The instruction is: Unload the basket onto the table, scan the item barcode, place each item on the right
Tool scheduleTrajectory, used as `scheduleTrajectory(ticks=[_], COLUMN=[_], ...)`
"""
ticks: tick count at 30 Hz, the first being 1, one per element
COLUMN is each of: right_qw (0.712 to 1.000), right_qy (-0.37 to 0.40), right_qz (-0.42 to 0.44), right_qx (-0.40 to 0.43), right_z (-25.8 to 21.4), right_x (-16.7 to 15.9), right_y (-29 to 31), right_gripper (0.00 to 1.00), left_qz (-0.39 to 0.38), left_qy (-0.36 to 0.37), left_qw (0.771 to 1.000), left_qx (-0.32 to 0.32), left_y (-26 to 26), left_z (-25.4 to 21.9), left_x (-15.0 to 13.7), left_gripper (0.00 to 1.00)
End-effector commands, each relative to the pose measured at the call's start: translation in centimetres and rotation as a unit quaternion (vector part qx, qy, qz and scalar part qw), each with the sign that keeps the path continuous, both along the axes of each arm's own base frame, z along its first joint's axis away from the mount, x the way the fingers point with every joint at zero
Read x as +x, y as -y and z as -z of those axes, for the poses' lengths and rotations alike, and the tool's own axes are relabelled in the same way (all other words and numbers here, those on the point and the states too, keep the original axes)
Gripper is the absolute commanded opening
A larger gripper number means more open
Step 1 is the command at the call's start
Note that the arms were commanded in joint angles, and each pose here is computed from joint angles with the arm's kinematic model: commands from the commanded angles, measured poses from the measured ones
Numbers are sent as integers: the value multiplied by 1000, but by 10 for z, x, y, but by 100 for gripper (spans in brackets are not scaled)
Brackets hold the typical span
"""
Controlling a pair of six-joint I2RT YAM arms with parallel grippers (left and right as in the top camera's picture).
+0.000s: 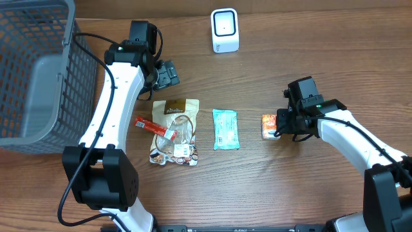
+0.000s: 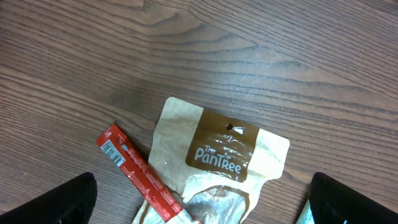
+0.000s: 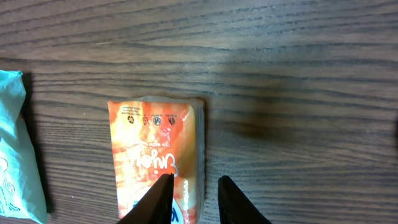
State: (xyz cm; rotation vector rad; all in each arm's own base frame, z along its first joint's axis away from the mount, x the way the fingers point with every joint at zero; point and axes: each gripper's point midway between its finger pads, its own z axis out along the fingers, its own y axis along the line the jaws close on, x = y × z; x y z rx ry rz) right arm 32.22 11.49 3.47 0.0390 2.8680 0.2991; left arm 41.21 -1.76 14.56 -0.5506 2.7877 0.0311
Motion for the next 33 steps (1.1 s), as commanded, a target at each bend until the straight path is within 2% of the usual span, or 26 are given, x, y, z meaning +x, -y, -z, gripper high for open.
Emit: scheduleTrajectory(ticks=[1, 33], right_qw=[1000, 1000], right_qy=[-1, 1], right_qz=[2, 0], right_qx=[4, 10], right_z=[1, 0], right_x=[0, 1], right_y=[0, -3], right_gripper=[25, 26], left_qz=[4, 4], left_qy=[14, 14], left_qw=[1000, 1000], left_qx=[5, 5], left_y=[-1, -1], left_z=[-10, -10], left_x=[2, 2], left_gripper=[100, 100])
